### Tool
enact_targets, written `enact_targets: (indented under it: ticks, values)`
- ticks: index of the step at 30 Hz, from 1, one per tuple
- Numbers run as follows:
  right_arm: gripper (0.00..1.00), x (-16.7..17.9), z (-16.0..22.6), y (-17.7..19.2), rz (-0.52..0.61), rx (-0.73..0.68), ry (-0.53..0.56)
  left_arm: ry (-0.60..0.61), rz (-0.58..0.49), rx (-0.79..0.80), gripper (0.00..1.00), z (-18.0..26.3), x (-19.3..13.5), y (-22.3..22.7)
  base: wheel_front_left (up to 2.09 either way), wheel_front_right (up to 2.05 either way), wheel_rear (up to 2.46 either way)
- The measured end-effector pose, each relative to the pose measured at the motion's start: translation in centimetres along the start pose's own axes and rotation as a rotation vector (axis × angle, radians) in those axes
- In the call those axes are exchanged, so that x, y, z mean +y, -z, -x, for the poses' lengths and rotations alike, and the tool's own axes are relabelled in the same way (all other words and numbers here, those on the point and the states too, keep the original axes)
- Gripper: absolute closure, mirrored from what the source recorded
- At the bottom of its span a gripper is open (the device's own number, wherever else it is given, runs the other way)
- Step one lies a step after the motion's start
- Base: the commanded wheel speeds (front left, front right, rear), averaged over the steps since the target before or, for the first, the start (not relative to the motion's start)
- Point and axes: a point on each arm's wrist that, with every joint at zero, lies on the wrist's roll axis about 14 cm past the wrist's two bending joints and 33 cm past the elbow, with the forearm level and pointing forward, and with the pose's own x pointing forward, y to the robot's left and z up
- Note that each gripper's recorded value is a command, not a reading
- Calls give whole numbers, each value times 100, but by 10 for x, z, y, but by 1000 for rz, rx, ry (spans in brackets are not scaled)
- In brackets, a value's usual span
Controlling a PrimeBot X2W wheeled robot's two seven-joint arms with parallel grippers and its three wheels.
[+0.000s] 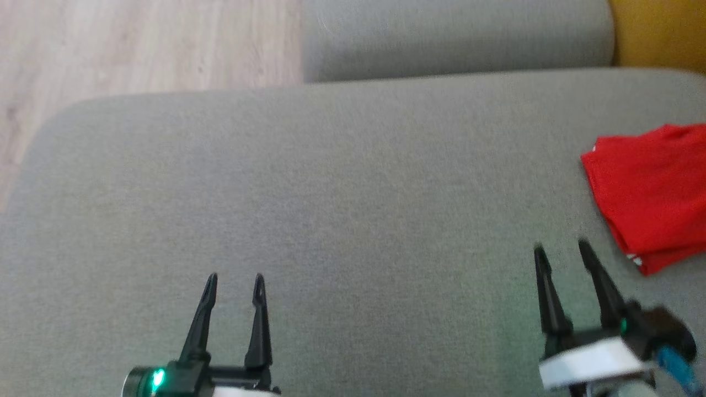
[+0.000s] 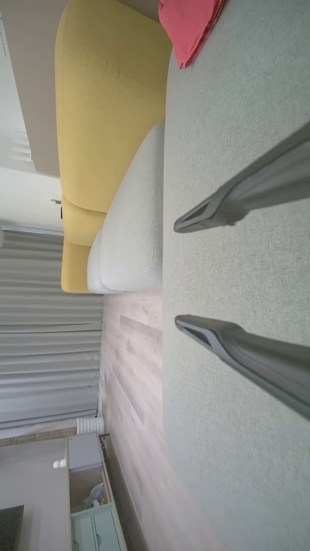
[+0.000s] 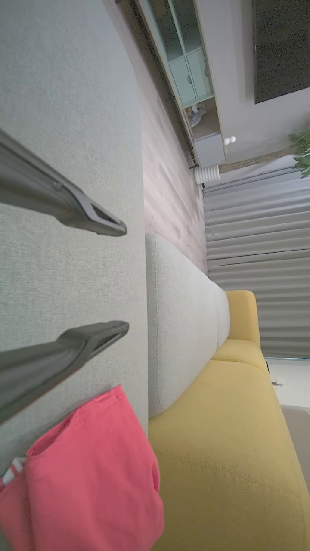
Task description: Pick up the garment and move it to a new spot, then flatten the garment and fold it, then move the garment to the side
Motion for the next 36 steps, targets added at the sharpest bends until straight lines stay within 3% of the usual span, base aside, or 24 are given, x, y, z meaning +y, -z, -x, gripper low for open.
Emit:
enact_targets:
  ticks: [5,22,23,30,36]
  values:
    - [0,9,24,8,14,26,-4,-61,-4,-32,0,17,16,-9,0,0,0]
    - [0,7,26,-2,17,-8,12,-86,-25,-59,0,25,24,-17,0,0,0]
    - [100,6,26,-2,16,-7,14,-92,-26,-58,100,25,25,-17,0,0,0]
    - [100,4,41,39,-1,128,26,-109,-29,86,100,41,30,28,0,0,0]
    - [100,1,43,42,-73,138,53,-122,40,111,100,43,32,33,0,0,0]
